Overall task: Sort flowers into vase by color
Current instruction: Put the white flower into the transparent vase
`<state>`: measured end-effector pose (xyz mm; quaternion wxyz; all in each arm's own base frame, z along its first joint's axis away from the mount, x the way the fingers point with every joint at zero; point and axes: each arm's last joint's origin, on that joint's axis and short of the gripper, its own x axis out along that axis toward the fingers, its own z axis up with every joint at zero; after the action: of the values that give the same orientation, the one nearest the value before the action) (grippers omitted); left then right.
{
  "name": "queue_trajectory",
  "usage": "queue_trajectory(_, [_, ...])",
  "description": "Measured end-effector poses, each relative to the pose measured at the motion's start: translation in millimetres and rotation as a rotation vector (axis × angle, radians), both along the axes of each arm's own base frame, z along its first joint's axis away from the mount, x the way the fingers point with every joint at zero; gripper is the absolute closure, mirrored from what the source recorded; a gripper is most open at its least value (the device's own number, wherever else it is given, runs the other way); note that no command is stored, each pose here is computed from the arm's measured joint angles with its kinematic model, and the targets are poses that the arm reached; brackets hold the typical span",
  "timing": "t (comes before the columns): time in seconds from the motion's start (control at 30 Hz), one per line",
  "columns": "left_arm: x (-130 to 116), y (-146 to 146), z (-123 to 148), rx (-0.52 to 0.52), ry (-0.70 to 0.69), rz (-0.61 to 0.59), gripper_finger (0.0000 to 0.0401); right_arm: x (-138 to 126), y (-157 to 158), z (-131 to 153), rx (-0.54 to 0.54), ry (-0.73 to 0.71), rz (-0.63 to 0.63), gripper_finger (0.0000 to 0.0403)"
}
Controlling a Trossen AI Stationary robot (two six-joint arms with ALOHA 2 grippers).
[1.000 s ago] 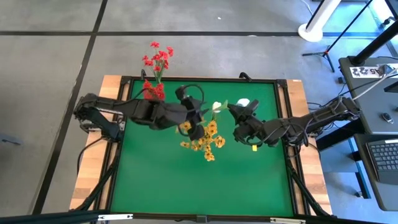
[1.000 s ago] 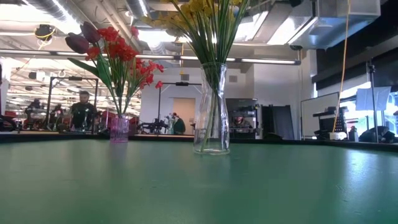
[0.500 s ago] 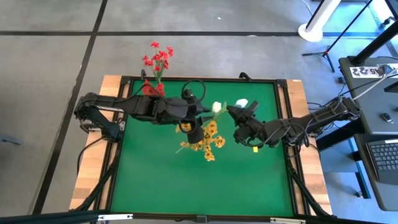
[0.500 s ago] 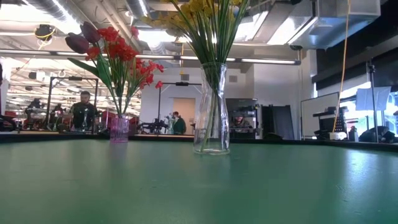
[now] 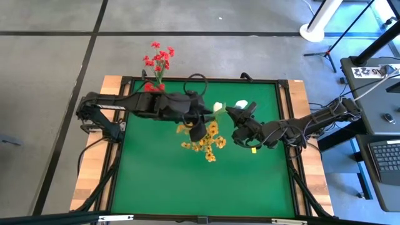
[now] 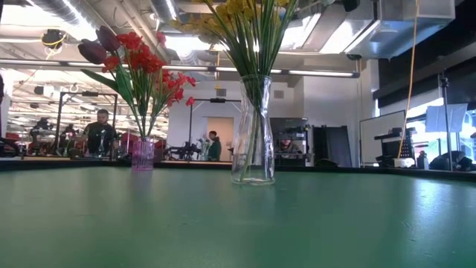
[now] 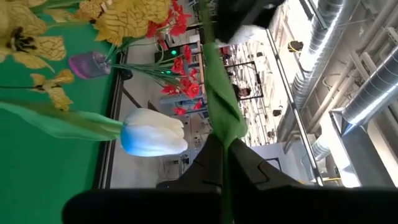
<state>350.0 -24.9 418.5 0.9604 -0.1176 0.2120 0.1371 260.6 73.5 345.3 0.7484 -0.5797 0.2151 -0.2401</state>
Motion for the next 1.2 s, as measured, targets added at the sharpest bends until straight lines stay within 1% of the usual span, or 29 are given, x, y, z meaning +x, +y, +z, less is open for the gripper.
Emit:
queue_trajectory(0.17, [4, 4, -10, -0.12, 0.051, -0.028, 0.0287, 0, 0, 0, 0.002, -0.005, 0.002, 0.0402])
queue_trajectory(0.27, [8, 7, -14, -0.16, 0.065, -0.022, 0.0287, 0, 0, 1, 0.003, -0.009, 0.004, 0.0402])
queue_trajectory(0.37, [8, 12, -16, -0.164, 0.072, 0.004, 0.0287, 0, 0, 1, 0.004, -0.01, 0.009, 0.0402])
queue_trajectory(0.5, [8, 17, -14, -0.135, 0.056, 0.055, 0.0287, 0, 0, 1, 0.004, -0.008, 0.008, 0.0402])
queue_trajectory(0.63, [7, 18, -9, -0.127, 0.02, 0.057, 0.0287, 0, 0, 0, 0.002, -0.004, 0.008, 0.0402])
queue_trajectory(0.73, [7, 18, -9, -0.115, 0.024, 0.053, 0.0288, 0, 0, 0, 0.002, -0.003, 0.008, 0.0402])
queue_trajectory(0.97, [7, 18, -8, -0.115, 0.014, 0.052, 0.0316, 0, 0, 0, 0.001, -0.001, 0.008, 0.0402])
queue_trajectory(1.2, [7, 18, -8, -0.115, 0.014, 0.052, 0.0334, 0, 0, 0, 0.003, -0.002, 0.009, 0.0402])
